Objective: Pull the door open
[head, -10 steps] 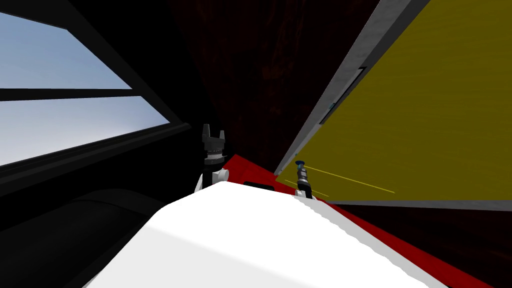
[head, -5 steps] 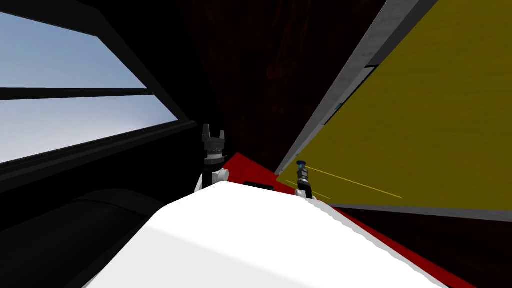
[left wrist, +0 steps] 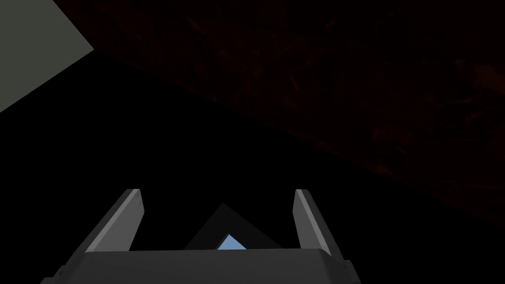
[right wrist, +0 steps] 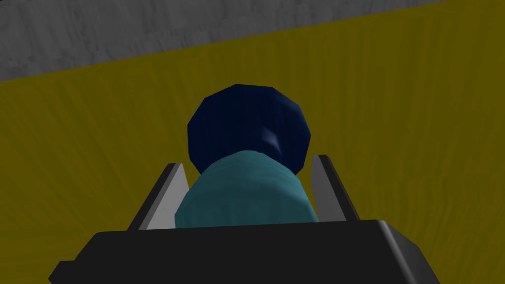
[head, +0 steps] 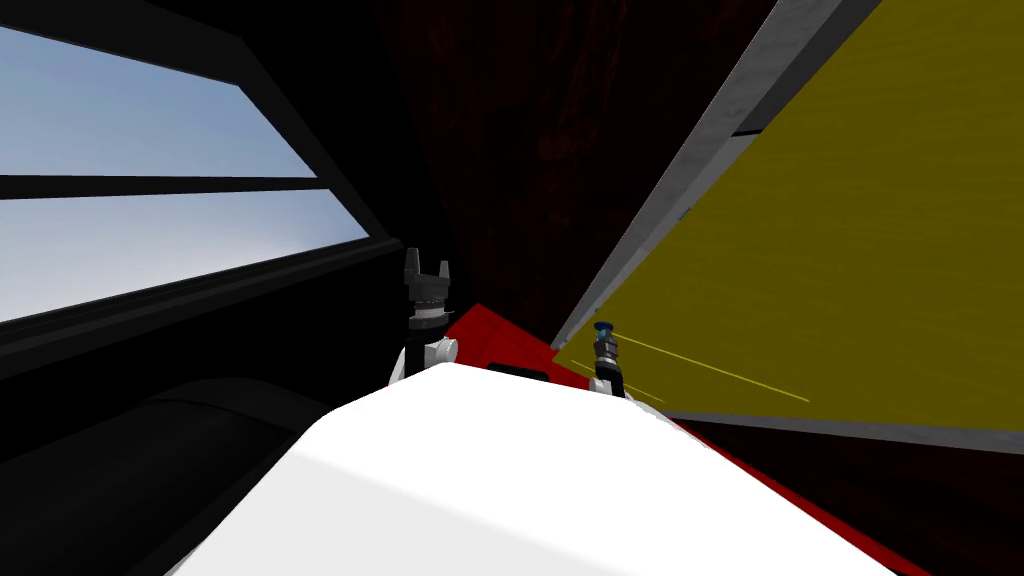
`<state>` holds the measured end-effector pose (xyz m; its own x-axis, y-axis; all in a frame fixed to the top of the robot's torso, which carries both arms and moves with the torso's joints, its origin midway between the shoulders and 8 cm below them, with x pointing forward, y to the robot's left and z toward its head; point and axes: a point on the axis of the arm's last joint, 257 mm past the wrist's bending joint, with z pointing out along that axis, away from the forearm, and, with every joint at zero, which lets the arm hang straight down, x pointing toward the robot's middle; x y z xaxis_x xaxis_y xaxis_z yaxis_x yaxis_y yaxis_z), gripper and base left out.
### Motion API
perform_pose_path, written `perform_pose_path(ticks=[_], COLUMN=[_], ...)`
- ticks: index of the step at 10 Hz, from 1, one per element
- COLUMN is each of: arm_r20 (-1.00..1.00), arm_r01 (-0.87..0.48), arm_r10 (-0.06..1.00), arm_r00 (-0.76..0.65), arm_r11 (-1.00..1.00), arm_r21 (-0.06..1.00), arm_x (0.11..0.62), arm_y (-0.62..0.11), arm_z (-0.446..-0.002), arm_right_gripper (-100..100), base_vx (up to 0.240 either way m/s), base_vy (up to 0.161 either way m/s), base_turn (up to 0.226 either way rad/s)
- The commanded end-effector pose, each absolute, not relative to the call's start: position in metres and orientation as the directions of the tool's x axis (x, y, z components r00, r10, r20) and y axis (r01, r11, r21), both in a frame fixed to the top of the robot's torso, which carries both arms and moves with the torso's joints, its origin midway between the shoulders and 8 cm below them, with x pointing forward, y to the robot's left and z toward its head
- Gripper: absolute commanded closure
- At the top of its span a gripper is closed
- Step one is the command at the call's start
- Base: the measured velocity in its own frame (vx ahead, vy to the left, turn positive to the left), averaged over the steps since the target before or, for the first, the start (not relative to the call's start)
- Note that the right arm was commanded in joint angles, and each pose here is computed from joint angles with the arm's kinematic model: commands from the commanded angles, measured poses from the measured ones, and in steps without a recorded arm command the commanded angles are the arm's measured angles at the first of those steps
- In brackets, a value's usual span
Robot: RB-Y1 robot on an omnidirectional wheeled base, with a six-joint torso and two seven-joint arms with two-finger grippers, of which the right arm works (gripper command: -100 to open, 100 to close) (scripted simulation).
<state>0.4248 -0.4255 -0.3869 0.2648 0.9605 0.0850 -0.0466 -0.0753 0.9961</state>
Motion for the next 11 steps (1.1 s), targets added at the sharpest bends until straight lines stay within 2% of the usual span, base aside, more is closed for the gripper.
perform_pose_path(ticks=[1,11], arm_r20=[0.152,0.440], arm_r01=[-0.075,-0.171], arm_r10=[0.952,0.853], arm_r00=[0.264,0.281], arm_r11=[-0.137,-0.406], arm_r21=[0.988,0.898], arm_x=[0.428,0.426], arm_y=[-0.424,-0.438], arm_z=[-0.383,-0.384], arm_right_gripper=[100,100], base_vx=[-0.044,-0.053], base_vy=[-0.023,-0.019], base_turn=[0.105,0.083])
